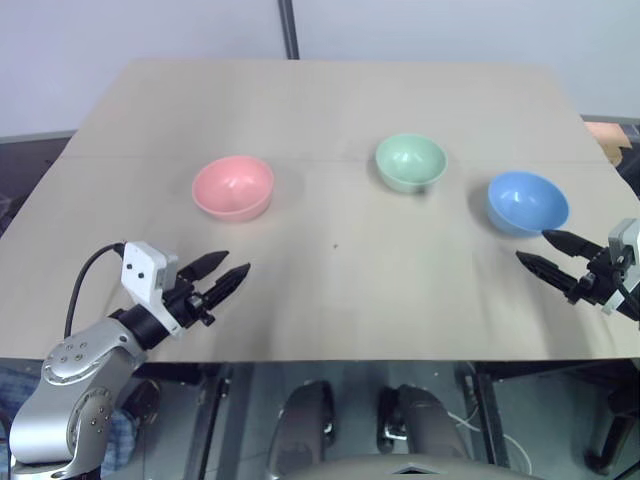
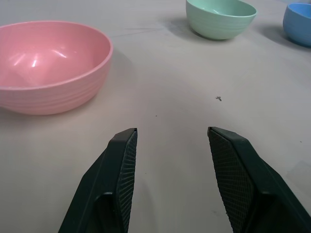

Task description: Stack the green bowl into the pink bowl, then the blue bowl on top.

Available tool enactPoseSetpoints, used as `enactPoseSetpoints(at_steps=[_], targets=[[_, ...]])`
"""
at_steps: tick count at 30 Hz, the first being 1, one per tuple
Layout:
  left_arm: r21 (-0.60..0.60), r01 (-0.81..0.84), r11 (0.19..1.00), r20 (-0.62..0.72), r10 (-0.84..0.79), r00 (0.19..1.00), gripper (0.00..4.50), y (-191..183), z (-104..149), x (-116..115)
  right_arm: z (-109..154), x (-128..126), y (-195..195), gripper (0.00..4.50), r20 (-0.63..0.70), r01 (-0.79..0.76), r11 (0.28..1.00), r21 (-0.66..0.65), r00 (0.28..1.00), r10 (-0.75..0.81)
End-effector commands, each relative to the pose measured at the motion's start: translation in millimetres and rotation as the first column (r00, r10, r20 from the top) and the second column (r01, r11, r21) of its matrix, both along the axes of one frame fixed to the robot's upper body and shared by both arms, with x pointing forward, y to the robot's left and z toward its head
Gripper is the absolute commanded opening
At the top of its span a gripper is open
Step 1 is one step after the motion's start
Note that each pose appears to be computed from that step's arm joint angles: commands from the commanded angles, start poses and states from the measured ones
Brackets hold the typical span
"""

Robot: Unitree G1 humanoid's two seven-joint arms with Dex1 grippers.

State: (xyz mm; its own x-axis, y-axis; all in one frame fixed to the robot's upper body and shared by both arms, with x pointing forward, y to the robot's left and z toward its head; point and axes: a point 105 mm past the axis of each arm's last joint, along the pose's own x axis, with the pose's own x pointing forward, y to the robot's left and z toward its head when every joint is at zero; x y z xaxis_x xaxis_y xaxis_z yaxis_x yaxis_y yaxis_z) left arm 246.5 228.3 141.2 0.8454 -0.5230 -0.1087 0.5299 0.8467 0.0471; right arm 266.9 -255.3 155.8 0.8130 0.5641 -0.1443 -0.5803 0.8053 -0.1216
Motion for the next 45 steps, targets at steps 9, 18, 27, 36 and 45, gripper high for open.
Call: enactPoseSetpoints(at_steps=[9,18,27,36,45], targets=[[0.004,0.022,1.0,0.025,-0.022,0.999,2.44,3.5,5.7,1.3,12.7,-9.8,-0.6,3.46,0.057,0.002,1.0,-0.022,0.998,-0.001],[0.008,0.028,1.0,0.027,-0.029,0.999,2.44,4.8,5.4,2.3,12.8,-9.5,0.9,3.46,0.06,-0.002,1.0,-0.02,0.998,0.003],[0.007,0.029,1.0,0.029,-0.029,0.999,2.44,3.9,5.2,7.1,12.3,-8.5,2.6,3.46,0.06,-0.01,1.0,-0.019,0.998,0.011],[0.017,0.004,1.0,0.039,-0.004,0.999,2.44,-0.6,21.1,27.6,9.3,-8.8,2.4,3.46,0.06,-0.011,1.0,-0.016,0.998,0.012],[0.144,0.002,0.99,0.062,-0.011,0.998,4.45,0.9,26.6,44.5,8.5,-9.3,3.9,3.53,0.068,-0.01,1.0,-0.007,0.998,0.011]])
